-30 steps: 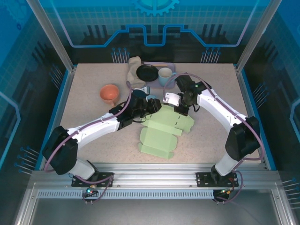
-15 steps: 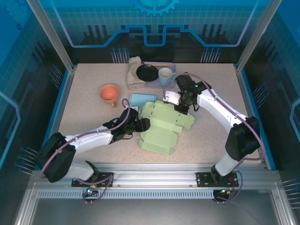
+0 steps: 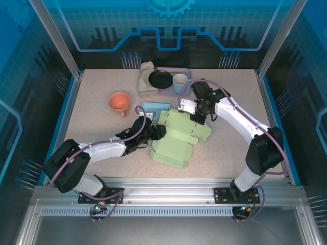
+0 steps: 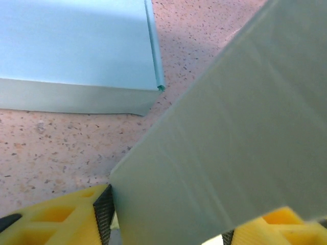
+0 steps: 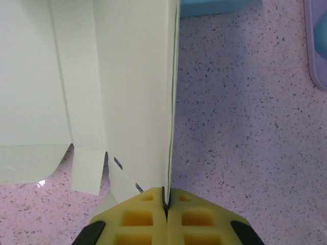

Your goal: Fold the paper box

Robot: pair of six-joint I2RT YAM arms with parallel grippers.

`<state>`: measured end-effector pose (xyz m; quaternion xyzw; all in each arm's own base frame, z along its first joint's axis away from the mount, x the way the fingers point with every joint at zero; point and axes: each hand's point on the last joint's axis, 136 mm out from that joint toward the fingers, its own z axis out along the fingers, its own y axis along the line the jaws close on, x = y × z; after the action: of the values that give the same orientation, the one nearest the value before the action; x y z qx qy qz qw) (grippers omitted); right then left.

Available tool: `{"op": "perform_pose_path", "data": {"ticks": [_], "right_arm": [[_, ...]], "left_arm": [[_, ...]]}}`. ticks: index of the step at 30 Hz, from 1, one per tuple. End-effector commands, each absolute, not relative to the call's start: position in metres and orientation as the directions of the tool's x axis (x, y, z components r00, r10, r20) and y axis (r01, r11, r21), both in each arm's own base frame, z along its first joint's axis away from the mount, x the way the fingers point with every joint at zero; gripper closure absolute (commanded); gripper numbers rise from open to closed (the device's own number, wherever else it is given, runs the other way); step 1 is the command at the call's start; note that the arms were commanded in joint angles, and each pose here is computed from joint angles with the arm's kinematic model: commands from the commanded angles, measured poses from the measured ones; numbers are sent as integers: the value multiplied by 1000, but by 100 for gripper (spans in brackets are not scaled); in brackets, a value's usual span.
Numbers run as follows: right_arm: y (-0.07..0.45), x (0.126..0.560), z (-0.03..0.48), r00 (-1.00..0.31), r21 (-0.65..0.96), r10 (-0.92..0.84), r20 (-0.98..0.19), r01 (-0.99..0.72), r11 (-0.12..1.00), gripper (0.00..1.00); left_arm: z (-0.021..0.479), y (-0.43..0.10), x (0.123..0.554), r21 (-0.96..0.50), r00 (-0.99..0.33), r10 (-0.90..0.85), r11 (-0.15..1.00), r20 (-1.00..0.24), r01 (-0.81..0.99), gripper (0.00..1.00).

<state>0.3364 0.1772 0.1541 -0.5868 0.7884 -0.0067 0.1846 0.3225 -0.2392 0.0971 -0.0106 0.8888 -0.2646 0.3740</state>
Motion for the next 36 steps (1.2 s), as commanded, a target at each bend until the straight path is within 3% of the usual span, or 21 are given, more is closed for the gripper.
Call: {"op": "perform_pose_path", "data": {"ticks": [1, 17, 27, 36], "right_arm": [[178, 342, 148, -272, -219, -920, -282, -916, 338, 100], [191, 336, 136, -270, -189, -908, -321, -921, 341, 100], [201, 363, 161, -99, -514, -930, -355, -810, 282, 100], [217, 370, 188, 66, -773, -960, -271, -610, 176, 100]], "left_arm": [[111, -251, 321, -555, -723, -256, 805, -641, 207, 44], [113, -278, 312, -663, -758, -271, 699, -594, 269, 36], [99, -200, 301, -495, -658, -286, 856, -697, 152, 34], [132, -148, 281, -409, -465, -301, 900, -833, 151, 32]]}}
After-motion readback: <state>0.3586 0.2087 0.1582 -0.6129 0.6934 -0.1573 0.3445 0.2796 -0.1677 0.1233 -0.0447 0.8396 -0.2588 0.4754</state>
